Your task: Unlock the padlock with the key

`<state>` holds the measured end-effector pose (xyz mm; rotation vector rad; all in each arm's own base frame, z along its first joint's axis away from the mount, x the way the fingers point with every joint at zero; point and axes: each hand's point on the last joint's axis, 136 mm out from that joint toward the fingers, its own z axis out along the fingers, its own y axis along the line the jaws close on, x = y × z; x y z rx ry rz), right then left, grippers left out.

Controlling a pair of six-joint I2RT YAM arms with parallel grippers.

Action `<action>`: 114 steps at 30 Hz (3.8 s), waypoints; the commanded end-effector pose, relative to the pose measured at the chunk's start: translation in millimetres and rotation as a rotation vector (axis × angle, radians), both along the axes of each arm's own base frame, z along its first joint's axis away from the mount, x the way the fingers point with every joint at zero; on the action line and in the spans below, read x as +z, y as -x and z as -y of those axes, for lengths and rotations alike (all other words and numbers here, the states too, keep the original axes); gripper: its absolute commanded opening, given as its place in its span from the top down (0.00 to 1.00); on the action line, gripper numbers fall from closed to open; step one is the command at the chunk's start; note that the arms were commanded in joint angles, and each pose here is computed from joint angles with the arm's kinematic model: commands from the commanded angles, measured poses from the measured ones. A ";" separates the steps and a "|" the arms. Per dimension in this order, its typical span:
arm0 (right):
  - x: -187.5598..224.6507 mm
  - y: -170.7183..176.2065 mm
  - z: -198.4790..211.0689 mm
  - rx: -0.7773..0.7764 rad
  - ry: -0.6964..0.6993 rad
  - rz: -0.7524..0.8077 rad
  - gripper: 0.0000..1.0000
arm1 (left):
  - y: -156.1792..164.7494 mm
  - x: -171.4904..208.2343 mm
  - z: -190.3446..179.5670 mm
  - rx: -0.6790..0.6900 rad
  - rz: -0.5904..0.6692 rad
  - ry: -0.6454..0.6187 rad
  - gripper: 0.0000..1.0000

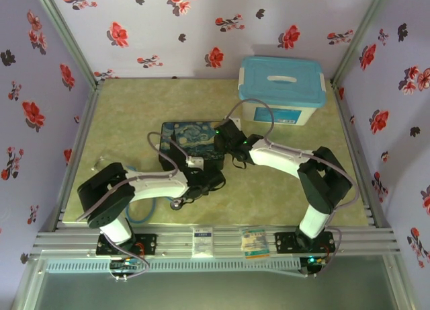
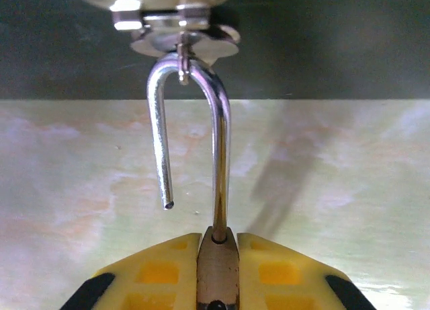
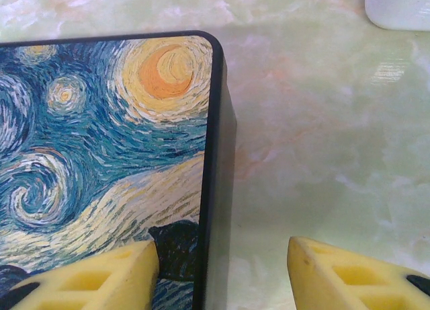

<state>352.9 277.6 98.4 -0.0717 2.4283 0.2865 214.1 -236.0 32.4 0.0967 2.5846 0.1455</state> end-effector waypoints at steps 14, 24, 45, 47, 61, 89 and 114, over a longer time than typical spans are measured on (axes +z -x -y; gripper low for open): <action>-32.2 18.6 18.2 0.009 0.013 -0.108 0.46 | 3.2 -20.0 38.8 -0.266 -0.024 -0.546 0.70; 3.3 11.9 27.4 -0.001 -0.059 -0.041 0.45 | 5.7 41.2 72.7 -0.270 0.048 -0.233 0.43; 43.5 126.1 -5.7 0.210 -0.335 -0.047 0.22 | -35.1 125.7 -55.0 0.056 0.253 0.421 0.27; 31.7 132.4 -19.8 0.226 -0.333 -0.036 0.24 | -42.1 121.6 -64.4 0.087 0.248 0.438 0.26; -10.4 140.9 -81.4 0.082 -0.106 -0.070 0.20 | -73.2 118.2 -95.2 0.186 0.291 0.433 0.26; -58.4 140.8 -127.4 0.038 0.144 -0.013 0.31 | -81.3 115.6 -104.6 0.177 0.329 0.443 0.26; -104.6 132.1 -118.2 0.017 0.201 -0.075 0.54 | -79.9 103.4 -103.5 0.175 0.327 0.459 0.26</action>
